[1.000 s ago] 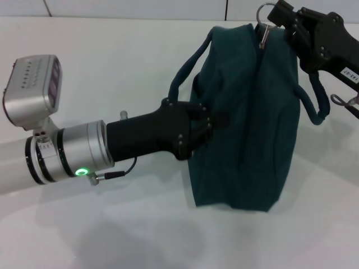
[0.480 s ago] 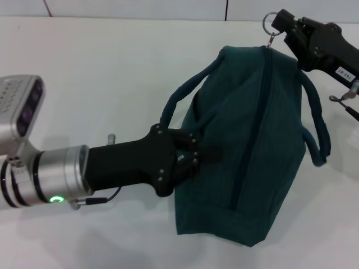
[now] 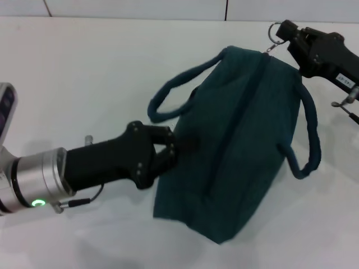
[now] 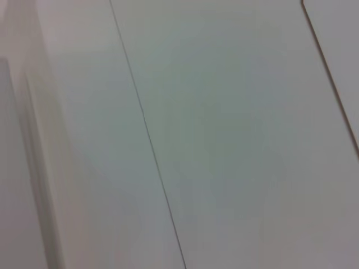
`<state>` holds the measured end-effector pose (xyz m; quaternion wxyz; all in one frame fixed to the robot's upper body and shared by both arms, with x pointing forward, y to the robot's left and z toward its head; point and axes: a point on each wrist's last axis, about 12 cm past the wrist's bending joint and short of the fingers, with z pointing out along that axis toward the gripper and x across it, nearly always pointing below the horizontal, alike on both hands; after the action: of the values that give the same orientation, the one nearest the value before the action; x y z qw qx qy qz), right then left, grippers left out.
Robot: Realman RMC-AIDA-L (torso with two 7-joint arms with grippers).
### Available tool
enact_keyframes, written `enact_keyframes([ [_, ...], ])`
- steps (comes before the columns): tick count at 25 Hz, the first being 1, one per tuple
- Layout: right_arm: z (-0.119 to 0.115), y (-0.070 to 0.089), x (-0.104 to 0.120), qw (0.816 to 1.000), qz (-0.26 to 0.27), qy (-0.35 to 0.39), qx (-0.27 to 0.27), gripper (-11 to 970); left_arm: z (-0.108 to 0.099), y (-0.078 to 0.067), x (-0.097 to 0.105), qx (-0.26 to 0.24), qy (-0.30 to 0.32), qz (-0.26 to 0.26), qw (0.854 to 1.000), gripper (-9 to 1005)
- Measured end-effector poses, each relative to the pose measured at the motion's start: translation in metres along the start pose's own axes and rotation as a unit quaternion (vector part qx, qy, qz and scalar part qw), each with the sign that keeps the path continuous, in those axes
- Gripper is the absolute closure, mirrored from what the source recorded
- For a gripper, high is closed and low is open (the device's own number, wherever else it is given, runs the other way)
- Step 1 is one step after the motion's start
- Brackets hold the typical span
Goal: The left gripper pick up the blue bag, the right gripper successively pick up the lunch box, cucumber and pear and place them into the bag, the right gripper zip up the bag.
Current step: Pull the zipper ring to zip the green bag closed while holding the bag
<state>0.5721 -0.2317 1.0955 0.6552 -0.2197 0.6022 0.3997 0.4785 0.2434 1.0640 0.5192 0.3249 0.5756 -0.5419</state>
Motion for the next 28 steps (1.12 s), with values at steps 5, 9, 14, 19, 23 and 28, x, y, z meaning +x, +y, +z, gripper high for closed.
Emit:
enact_keyframes([
  [5, -0.018, 0.003, -0.004, 0.999, -0.004, -0.032, 0.001, 950, -0.002, 0.009, 0.007, -0.069, -0.005, -0.005, 0.998, 933],
  [9, -0.034, 0.008, -0.005, 0.998, -0.002, -0.055, 0.001, 950, -0.002, 0.012, 0.01, -0.095, -0.006, -0.011, 0.995, 933],
  [14, -0.044, 0.011, -0.003, 0.998, 0.004, -0.063, 0.003, 950, -0.007, 0.011, 0.01, -0.105, -0.015, -0.009, 0.994, 788],
  [19, -0.044, 0.011, -0.003, 0.998, 0.007, -0.063, 0.004, 950, -0.024, 0.006, 0.005, -0.144, -0.077, -0.012, 0.986, 596],
  [23, -0.046, 0.01, -0.002, 0.998, 0.008, -0.062, 0.007, 950, -0.03, 0.006, -0.011, -0.121, -0.084, -0.012, 0.989, 484],
  [28, -0.046, 0.01, -0.003, 0.998, 0.009, -0.062, 0.008, 950, -0.033, 0.022, -0.054, -0.094, -0.028, -0.039, 0.994, 360],
])
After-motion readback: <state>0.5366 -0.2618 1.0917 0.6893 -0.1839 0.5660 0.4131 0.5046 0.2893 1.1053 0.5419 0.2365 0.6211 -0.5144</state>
